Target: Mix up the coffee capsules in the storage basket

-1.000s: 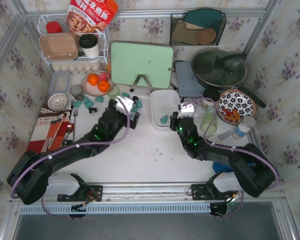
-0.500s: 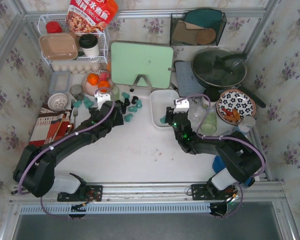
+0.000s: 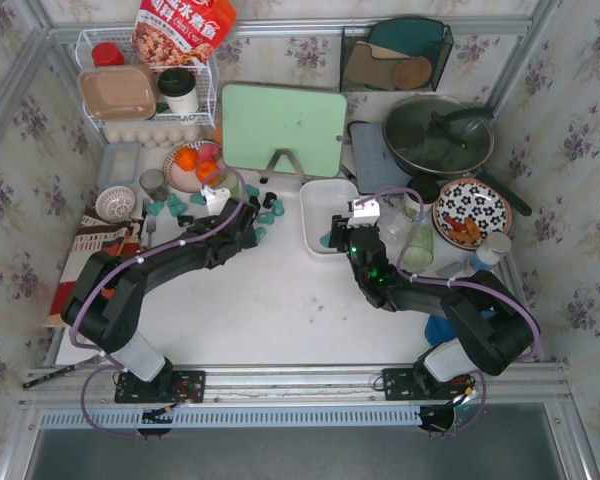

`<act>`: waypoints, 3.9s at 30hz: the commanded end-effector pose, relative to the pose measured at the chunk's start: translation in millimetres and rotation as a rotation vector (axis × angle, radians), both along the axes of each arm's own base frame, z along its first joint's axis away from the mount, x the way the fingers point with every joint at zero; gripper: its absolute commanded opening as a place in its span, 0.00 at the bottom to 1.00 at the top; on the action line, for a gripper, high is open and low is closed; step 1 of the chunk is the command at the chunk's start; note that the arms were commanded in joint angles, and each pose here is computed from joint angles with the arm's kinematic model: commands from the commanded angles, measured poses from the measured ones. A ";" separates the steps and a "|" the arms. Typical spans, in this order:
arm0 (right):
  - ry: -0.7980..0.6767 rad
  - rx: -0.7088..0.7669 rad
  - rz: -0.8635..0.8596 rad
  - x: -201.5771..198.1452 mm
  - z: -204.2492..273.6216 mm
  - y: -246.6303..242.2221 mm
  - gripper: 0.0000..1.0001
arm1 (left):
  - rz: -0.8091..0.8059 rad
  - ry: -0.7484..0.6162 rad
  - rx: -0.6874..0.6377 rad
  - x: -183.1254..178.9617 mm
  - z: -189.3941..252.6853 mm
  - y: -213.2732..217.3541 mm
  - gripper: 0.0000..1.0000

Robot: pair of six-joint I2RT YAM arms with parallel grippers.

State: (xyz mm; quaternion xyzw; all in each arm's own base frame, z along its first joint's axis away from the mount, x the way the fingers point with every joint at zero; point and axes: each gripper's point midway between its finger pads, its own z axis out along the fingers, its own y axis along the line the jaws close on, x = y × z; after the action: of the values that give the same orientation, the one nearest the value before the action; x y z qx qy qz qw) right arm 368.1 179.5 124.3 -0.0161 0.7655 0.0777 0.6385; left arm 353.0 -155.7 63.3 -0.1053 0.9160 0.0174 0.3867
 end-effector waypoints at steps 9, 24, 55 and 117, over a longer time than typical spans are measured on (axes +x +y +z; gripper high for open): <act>0.032 0.007 0.069 0.5 -3.4 15.4 0.64 | 0.030 -0.021 -0.045 22.0 -14.4 -15.0 0.83; 0.056 -0.001 0.099 1.3 -8.1 22.3 0.65 | 0.071 0.027 -0.072 25.4 -33.7 -8.5 0.66; 0.152 0.103 0.243 -13.3 13.4 53.6 0.68 | -0.910 -0.595 -0.048 -32.8 86.5 -98.9 0.27; -0.039 0.034 -0.052 -9.6 8.6 -16.4 0.02 | -0.743 -0.608 0.183 -30.4 85.0 -112.6 0.89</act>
State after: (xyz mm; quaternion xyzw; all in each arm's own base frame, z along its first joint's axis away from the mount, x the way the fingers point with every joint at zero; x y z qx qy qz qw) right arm 338.5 185.0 115.1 -0.0260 0.7885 0.1333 0.5999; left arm 305.8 -295.8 150.6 0.3771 0.6667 -0.0829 0.6375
